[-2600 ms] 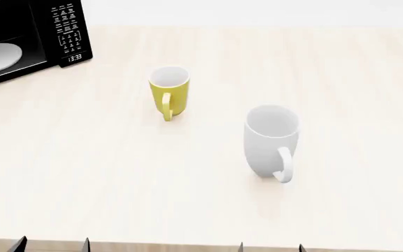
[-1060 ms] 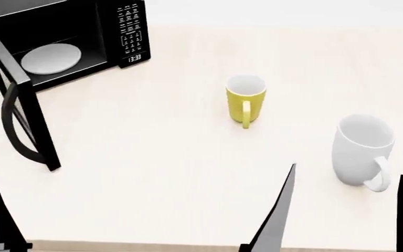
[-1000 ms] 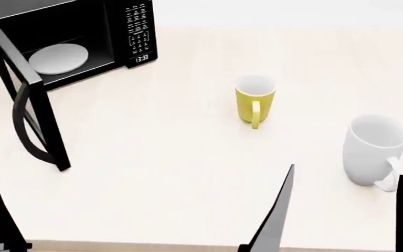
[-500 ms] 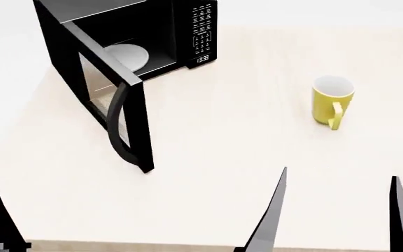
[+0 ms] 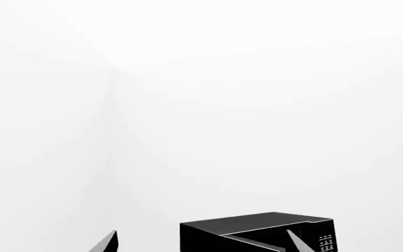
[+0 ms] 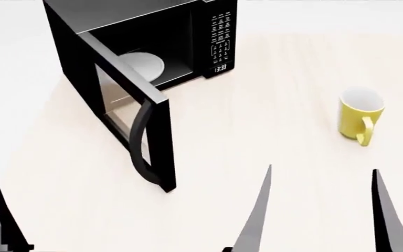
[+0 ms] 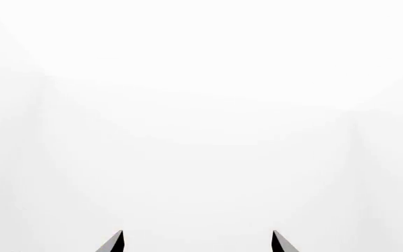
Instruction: Close the microwave.
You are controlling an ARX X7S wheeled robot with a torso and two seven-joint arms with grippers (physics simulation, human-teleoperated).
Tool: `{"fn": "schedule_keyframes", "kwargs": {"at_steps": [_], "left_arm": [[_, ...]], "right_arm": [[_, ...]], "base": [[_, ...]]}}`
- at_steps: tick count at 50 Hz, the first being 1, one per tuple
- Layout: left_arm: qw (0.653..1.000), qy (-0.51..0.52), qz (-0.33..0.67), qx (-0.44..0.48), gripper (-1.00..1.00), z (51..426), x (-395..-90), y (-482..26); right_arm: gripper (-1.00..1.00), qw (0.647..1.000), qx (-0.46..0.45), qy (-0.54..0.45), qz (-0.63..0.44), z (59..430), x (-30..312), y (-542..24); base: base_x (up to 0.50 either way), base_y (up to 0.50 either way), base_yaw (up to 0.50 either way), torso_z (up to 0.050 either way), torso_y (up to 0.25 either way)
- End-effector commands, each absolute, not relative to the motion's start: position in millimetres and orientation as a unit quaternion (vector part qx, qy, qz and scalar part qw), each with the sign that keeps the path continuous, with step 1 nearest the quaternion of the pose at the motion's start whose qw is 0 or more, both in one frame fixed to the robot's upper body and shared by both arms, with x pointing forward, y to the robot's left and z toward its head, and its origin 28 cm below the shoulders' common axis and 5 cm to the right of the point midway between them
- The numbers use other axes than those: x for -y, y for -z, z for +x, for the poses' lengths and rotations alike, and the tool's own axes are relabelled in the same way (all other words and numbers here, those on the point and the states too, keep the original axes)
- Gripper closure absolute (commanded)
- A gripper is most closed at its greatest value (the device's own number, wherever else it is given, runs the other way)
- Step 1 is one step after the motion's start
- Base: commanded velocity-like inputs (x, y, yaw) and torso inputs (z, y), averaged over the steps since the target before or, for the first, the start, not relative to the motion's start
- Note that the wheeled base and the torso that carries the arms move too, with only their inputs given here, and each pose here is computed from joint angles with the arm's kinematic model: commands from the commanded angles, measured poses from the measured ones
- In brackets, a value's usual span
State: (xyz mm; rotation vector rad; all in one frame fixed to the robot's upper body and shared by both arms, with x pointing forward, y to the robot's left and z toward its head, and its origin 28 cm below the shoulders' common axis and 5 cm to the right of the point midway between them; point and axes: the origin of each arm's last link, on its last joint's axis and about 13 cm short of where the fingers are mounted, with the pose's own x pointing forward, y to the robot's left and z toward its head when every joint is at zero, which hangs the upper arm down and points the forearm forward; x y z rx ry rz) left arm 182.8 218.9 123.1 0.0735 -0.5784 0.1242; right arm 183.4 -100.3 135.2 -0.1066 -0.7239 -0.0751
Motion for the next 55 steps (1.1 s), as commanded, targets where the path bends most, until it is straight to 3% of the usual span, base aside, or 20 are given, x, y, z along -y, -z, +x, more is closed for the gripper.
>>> {"fn": "schedule_keyframes", "kwargs": {"at_steps": [1, 55], "left_arm": [[0.956, -0.059, 0.037, 0.284, -1.00, 182.7, -218.4, -122.5], [0.960, -0.047, 0.039, 0.275, -1.00, 182.5, -214.3, -116.1]], "right_arm": [[-1.00, 0.928, 0.364, 0.024, -0.072, 180.9, 97.5, -138.1], [-1.00, 0.922, 0.370, 0.039, -0.106, 180.8, 96.3, -131.3]], "base": [[0.50, 0.00, 0.00, 0.000, 0.000], [0.47, 0.02, 0.00, 0.000, 0.000]]}}
